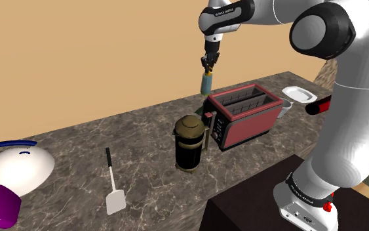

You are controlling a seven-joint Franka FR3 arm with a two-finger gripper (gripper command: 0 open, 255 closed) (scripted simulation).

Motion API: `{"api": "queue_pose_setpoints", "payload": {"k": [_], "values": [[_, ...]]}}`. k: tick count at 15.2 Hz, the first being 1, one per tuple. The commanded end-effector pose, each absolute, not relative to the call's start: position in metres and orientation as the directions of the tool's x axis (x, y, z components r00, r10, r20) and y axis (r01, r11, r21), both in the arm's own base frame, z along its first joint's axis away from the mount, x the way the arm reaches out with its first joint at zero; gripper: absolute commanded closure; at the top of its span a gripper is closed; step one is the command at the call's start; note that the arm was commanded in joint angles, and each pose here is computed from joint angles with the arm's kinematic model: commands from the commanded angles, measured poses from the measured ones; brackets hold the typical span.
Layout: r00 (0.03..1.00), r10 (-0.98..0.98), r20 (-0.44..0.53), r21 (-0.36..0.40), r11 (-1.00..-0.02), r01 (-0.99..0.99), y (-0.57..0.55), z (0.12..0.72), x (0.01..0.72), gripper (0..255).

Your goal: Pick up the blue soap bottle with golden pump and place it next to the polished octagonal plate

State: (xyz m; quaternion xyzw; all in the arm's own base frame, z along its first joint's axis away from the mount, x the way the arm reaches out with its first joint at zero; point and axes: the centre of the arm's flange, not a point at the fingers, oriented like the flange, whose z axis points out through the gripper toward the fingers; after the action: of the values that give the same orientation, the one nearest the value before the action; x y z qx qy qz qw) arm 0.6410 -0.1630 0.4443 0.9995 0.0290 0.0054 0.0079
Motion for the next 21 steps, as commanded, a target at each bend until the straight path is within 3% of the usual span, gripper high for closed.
{"api": "queue_pose_setpoints", "payload": {"k": [1,21], "values": [[0.998,0.058,0.01,0.016,-0.998,0.058,-0.162,0.456,0.641,255],[0.998,0.058,0.01,0.016,-0.998,0.058,-0.162,0.561,0.641,255]]}}
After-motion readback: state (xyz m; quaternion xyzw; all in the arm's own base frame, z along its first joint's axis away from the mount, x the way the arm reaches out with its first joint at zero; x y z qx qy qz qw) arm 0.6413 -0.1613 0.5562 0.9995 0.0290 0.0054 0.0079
